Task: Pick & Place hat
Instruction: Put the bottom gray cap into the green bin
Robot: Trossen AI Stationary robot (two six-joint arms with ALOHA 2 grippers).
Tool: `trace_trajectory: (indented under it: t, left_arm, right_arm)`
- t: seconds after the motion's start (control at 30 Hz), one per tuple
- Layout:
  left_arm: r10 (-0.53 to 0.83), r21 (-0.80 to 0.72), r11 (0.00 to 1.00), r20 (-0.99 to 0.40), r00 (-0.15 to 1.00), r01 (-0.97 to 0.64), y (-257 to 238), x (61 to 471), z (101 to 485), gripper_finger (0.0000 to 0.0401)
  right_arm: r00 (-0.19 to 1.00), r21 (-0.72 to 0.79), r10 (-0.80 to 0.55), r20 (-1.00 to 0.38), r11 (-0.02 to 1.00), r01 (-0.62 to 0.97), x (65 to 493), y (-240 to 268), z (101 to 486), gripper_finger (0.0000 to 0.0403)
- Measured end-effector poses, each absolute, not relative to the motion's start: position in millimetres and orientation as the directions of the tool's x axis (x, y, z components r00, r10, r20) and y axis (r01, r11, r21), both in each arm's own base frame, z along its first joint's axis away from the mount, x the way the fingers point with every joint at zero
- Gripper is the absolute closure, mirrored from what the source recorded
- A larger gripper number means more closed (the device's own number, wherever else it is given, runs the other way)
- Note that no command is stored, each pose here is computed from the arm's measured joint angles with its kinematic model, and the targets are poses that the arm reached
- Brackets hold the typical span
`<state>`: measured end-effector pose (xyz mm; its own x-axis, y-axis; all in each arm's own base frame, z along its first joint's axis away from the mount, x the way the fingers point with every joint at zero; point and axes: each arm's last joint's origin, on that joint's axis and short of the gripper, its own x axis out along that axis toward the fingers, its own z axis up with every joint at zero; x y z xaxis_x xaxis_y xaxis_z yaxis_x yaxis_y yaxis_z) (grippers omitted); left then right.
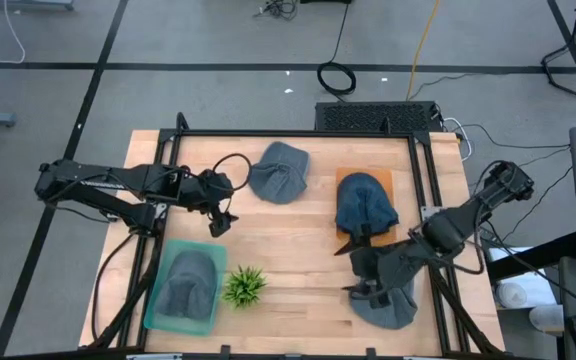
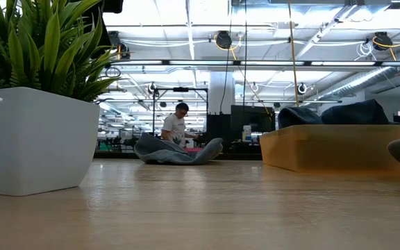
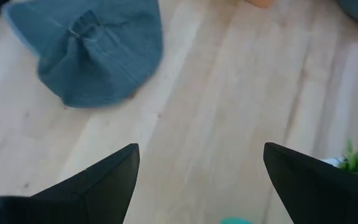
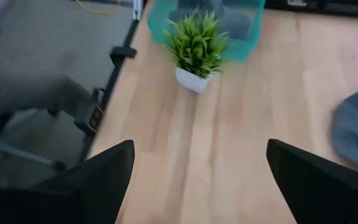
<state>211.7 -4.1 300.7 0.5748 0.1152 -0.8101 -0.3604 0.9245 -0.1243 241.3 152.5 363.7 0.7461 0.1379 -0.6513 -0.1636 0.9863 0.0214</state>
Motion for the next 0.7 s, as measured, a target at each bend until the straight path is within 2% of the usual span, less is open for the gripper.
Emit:
trace_trajectory:
  t: [0.1, 0.23, 0.7]
  left_arm:
    - [0.107, -0.133, 0.924, -0.81, 0.576, -0.358, -4.5, 211.7, 300.7, 0.0052]
    - [0.099, -0.143, 0.922, -0.811, 0.577, -0.359, -1.7, 212.0, 300.8, 0.0052]
    - [-0.07, -0.305, 0.894, -0.82, 0.569, -0.329, -4.3, 211.3, 300.1, 0.0052]
  right_arm:
    - [0.732, 0.073, 0.164, -0.661, 0.985, -0.154, 247.0, 150.2, 355.1, 0.0051]
    - [0.676, 0.015, 0.145, -0.722, 0.981, -0.193, 253.0, 145.3, 334.9, 0.0051]
    - [0.52, 0.022, 0.171, -0.837, 0.959, -0.281, 283.7, 146.0, 282.1, 0.0051]
